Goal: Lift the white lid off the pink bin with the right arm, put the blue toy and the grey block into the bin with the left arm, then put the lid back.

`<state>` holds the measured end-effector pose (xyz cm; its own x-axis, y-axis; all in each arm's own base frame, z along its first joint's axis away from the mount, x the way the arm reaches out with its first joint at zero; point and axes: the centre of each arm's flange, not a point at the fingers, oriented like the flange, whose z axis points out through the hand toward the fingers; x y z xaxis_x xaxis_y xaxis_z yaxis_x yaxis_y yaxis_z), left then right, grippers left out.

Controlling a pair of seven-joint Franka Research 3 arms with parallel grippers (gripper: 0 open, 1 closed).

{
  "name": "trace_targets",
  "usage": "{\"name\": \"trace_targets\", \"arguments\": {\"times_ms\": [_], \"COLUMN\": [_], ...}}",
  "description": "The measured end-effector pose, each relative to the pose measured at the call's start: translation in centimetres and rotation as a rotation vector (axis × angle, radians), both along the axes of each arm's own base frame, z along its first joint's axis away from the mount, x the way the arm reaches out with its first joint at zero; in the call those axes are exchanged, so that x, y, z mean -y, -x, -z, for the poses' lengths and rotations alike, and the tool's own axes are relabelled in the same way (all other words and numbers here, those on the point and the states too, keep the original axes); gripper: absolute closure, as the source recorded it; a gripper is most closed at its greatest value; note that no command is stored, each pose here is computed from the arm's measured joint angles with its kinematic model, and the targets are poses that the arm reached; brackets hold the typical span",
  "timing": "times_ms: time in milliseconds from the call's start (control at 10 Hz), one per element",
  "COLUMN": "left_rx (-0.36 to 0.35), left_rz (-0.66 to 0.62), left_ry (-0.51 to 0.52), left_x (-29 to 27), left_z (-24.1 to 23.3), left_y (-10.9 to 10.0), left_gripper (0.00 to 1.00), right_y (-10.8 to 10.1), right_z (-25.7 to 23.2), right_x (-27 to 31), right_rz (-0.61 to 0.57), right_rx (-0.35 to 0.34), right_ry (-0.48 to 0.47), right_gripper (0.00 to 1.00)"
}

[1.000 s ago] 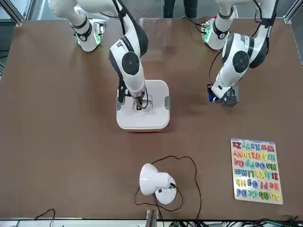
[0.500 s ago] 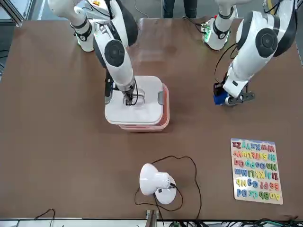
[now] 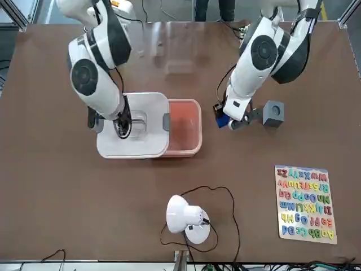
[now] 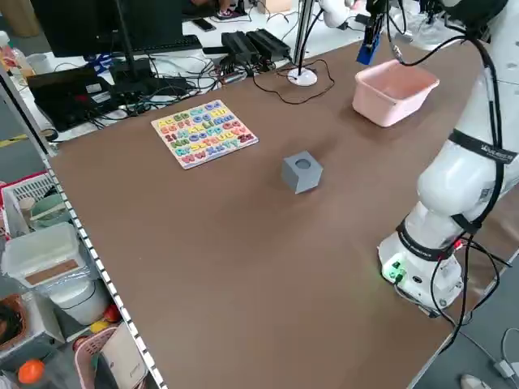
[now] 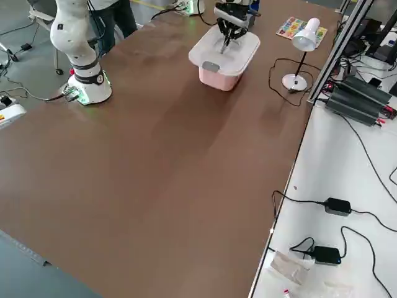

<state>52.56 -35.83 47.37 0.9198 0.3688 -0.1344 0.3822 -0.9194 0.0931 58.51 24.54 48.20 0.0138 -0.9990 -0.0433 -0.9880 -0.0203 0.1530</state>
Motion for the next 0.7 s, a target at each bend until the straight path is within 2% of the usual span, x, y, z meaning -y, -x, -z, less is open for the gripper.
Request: {"name": "trace_targets", "arguments": {"times_ms": [300, 500, 700], "left_rx": [-0.031, -0.037, -0.053], "left_rz": [0.013, 0.013, 0.032], "left_ry": [0.021, 0.032, 0.019], "left_x": [8.5, 12.8, 15.3], "left_z": [3.7, 7.9, 9.8], "left_y": [1.2, 2.2, 3.9], "left_gripper": [0.49, 0.49, 0.49], "right_y": [-2.0, -2.2, -2.2], "right_z": [-0.8, -0.6, -0.5], "right_x": [8.7, 10.1, 10.0], "right_rz": [-0.025, -0.030, -0.033], "right_rx": [-0.024, -0.028, -0.029], "right_ry": [-0.022, -0.026, -0.027], "right_gripper": [0.93, 0.93, 0.93]}}
